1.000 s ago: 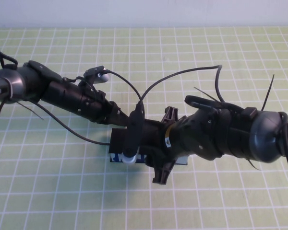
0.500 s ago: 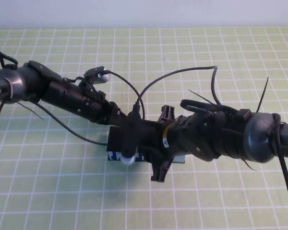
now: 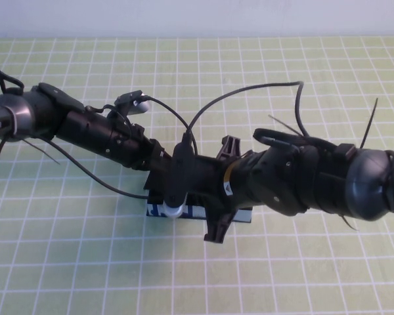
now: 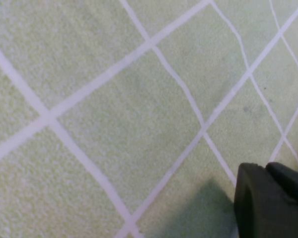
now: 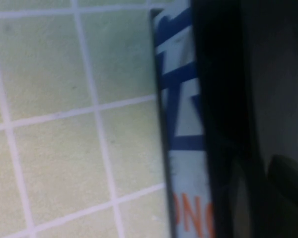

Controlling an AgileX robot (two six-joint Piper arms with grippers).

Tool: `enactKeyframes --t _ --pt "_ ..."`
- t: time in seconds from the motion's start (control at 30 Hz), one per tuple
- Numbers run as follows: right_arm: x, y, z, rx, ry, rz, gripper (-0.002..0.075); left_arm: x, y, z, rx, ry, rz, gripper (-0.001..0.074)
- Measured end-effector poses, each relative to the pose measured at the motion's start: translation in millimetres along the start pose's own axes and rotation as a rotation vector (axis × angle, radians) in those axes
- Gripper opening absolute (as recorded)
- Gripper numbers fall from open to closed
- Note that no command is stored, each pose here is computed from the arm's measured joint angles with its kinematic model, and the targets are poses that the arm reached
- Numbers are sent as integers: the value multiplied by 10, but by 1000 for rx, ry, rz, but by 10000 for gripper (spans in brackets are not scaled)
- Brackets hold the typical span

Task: Take glasses out of glasses case
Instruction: Pick up the glasses from the glasses case

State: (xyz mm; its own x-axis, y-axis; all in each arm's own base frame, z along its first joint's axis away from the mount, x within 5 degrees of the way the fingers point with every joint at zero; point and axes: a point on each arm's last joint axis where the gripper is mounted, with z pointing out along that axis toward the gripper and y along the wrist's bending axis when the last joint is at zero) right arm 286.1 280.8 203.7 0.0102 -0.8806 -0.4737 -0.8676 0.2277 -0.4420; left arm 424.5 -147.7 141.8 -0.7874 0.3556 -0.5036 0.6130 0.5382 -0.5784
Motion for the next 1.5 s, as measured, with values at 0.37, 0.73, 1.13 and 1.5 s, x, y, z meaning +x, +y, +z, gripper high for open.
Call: enactKeyframes --t 0.37,0.73,1.13,1.5 --pt "-56 -75 -214 32 -22 5 1 -173 -205 -706 4 -79 70 -4" --pt "-50 -91 -214 39 -24 21 -1 72 -526 -988 34 -46 236 -4" --pt "4 -181 -213 62 -29 86 -1 443 -467 -711 136 -138 368 -4" --pt "-8 -186 -213 67 -42 90 -3 519 -248 -497 160 -157 326 -4"
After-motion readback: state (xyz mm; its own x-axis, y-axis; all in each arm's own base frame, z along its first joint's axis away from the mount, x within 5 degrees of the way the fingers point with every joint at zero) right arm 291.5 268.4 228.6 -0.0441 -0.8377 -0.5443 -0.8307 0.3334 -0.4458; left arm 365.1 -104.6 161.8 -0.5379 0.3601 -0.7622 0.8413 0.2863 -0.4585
